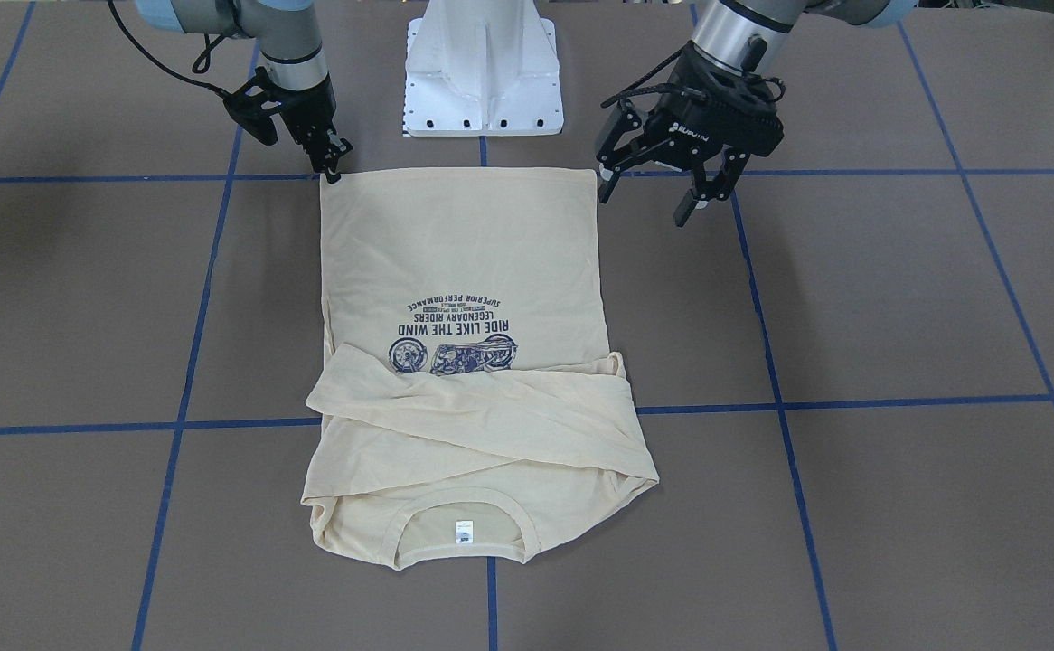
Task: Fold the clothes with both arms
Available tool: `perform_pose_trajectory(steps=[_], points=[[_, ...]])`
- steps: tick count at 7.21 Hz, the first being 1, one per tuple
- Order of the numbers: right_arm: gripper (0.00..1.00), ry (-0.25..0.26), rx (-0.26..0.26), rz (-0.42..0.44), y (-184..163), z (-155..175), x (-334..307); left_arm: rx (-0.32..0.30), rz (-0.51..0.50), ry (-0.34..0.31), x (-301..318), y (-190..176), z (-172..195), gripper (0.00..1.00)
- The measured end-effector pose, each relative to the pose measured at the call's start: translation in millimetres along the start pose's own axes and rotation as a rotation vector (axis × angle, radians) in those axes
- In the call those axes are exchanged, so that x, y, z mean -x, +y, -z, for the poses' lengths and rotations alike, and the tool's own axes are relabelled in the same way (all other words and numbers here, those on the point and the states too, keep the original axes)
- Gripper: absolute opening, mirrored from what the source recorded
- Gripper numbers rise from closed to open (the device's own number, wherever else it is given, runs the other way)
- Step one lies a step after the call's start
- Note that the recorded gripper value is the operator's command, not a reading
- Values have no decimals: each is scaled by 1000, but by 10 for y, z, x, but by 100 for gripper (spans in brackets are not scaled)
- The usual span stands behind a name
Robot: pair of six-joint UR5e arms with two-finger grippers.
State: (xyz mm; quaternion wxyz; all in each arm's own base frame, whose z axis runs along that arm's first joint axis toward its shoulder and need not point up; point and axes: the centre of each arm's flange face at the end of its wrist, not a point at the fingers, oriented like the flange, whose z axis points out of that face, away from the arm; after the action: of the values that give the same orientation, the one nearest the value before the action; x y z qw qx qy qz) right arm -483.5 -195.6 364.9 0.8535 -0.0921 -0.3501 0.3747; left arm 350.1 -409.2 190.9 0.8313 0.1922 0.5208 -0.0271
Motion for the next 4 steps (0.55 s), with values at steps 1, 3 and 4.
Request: perform_pose_trajectory(steps=[1, 3, 4], points=[[30, -3, 0, -2, -4, 13, 8, -1, 0, -1, 2, 1, -1, 99], [24, -7, 0, -7, -12, 32, 14, -7, 0, -5, 7, -5, -2, 99], [23, -5, -2, -8, -24, 24, 4, -8, 1, -8, 10, -7, -4, 99]])
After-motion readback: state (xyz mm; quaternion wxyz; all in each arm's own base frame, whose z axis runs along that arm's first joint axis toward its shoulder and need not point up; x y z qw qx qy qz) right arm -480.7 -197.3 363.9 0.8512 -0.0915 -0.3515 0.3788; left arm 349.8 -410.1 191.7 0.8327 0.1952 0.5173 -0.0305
